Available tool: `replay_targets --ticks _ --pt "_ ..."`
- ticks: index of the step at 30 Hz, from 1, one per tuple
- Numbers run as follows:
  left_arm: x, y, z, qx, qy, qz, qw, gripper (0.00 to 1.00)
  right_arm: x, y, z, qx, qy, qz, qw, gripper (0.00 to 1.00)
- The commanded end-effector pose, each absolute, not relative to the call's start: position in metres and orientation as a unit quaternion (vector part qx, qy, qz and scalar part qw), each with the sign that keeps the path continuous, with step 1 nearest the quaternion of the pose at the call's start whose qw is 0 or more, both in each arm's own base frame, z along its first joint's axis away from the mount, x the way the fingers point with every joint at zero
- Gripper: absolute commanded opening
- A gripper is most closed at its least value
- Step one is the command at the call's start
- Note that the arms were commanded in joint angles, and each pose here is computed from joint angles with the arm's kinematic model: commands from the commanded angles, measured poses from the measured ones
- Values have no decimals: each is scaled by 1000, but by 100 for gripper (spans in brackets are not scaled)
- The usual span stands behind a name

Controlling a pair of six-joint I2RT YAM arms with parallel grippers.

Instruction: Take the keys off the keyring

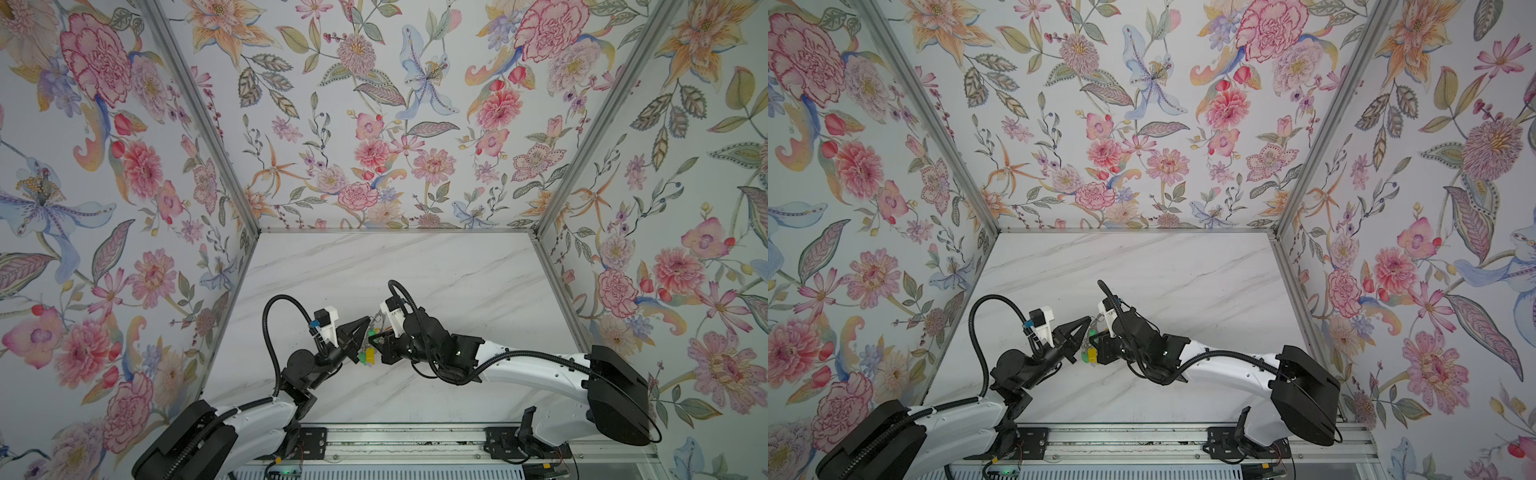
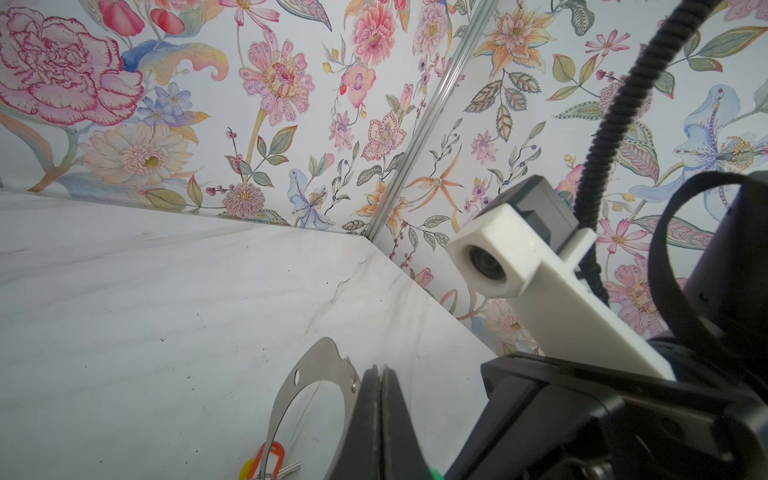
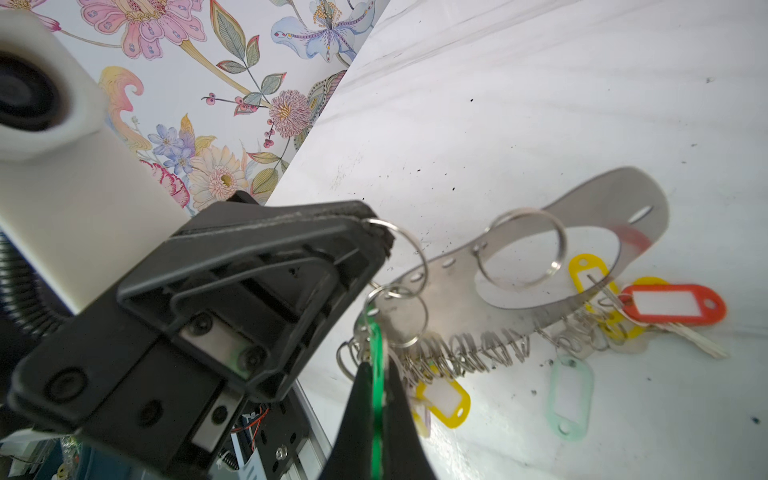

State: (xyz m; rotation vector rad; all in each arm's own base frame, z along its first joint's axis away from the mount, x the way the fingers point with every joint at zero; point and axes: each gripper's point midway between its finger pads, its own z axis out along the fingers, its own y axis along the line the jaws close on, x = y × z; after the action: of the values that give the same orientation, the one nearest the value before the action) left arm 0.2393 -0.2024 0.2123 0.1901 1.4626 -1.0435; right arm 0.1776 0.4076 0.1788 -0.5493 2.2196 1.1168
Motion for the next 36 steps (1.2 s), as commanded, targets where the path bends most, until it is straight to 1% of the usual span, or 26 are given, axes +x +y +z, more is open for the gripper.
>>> replay_targets --ticks 1,6,10,17,22,24,28,31,36 --pt "260 -164 266 -6 562 -432 706 0 78 420 147 -325 823 448 127 0" --pt "261 -164 260 -6 567 -429 703 0 75 422 152 -331 819 450 130 0" --pt "261 -165 258 -4 570 -430 700 0 84 412 153 -324 828 435 143 0" --pt "260 -166 248 10 592 -410 694 0 107 380 153 -310 847 399 166 0" --pt "257 -176 235 57 625 -387 675 0 125 355 156 -303 856 379 177 0" --pt "254 -184 229 84 638 -387 660 3 134 347 162 -300 858 375 184 0" --pt "243 -198 215 130 653 -400 630 16 153 335 182 -299 856 366 209 0" --pt "234 -210 207 167 655 -419 607 24 163 332 190 -303 855 364 214 0" --pt "219 -232 197 235 650 -450 566 33 171 328 192 -310 857 353 213 0"
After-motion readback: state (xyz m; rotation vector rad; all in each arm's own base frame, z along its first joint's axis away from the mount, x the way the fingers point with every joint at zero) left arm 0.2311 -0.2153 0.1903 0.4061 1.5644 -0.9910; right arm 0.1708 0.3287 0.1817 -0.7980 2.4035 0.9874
